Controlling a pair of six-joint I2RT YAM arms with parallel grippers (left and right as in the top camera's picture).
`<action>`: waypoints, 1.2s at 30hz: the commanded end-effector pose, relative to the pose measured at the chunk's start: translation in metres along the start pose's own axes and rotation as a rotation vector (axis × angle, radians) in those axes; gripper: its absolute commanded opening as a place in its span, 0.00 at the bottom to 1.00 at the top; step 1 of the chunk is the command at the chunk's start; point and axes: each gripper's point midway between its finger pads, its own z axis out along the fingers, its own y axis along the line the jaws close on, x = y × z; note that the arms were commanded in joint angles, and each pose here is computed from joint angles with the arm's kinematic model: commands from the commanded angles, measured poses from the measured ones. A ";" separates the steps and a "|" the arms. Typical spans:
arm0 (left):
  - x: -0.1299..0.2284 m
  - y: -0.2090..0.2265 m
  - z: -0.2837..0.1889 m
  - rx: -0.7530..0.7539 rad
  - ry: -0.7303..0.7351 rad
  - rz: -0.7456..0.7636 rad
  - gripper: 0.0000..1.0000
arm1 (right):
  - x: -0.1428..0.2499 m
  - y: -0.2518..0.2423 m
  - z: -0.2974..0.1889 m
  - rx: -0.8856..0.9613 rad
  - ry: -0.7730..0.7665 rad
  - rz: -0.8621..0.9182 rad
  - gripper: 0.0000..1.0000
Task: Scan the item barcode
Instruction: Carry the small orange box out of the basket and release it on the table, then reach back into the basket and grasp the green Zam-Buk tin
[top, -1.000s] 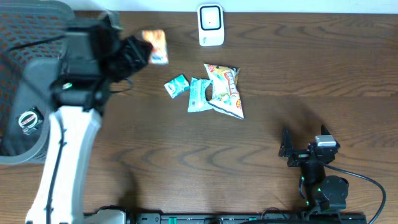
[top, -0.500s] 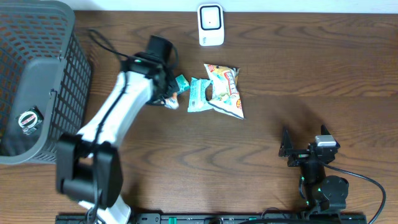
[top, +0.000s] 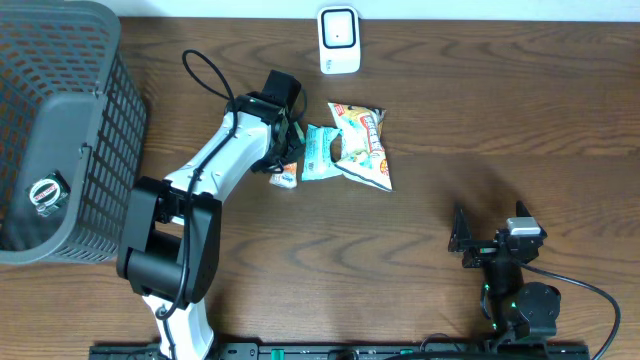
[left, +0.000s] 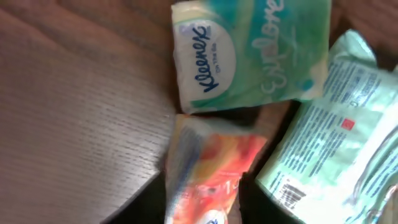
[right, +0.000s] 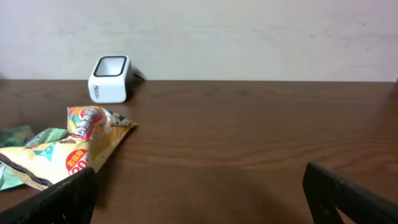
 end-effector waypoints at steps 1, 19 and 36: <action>-0.008 -0.002 -0.013 0.024 -0.024 -0.002 0.49 | 0.001 -0.002 0.000 0.009 0.004 0.010 0.99; -0.081 0.073 -0.307 0.312 -0.767 -0.193 0.98 | 0.001 -0.002 0.000 0.009 0.004 0.010 0.99; -0.139 0.289 -0.356 -0.354 -1.060 -0.362 0.98 | 0.001 -0.002 0.000 0.009 0.004 0.010 0.99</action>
